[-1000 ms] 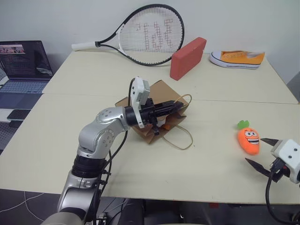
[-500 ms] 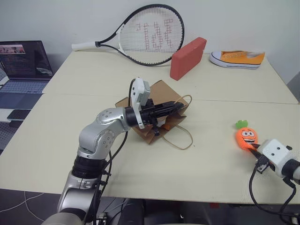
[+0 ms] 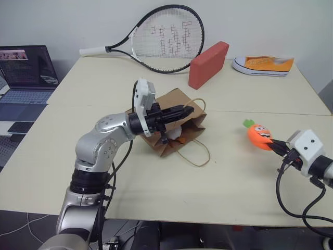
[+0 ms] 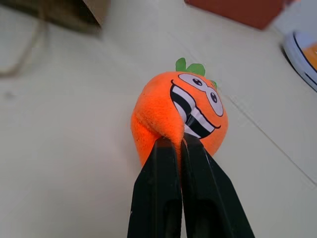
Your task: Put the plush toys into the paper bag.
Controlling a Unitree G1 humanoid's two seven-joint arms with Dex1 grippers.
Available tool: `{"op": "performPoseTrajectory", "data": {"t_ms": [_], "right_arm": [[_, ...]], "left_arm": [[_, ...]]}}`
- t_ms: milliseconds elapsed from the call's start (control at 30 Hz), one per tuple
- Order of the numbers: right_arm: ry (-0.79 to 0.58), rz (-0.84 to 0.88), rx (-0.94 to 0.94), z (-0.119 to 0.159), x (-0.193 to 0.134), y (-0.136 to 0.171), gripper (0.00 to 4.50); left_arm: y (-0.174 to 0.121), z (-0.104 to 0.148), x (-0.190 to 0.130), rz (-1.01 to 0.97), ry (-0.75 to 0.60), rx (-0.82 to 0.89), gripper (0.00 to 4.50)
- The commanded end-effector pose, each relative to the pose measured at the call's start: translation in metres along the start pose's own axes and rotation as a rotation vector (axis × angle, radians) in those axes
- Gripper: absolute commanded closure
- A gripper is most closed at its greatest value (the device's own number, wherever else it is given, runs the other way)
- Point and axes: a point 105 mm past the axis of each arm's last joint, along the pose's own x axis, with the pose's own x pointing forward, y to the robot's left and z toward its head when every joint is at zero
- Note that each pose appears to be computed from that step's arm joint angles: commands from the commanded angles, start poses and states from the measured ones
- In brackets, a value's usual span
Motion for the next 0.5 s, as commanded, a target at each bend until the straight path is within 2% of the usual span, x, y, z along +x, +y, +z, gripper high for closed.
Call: {"op": "performPoseTrajectory", "data": {"t_ms": [33,133,233,500], "right_arm": [[-0.086,0.168,0.033,0.034,-0.003,0.024,4.47],[-0.125,0.322,0.09,0.051,-0.001,0.051,4.47],[-0.172,0.388,0.14,0.063,0.005,0.066,4.47],[-0.24,0.317,0.185,0.071,0.052,0.067,4.47]], "left_arm": [[-0.002,0.013,0.001,-0.025,-0.025,0.026,4.5],[-0.002,0.016,0.003,-0.034,-0.031,0.026,4.5],[-0.002,0.017,0.005,-0.037,-0.029,0.027,4.5],[-0.007,0.017,0.006,-0.06,-0.01,0.036,4.5]]}}
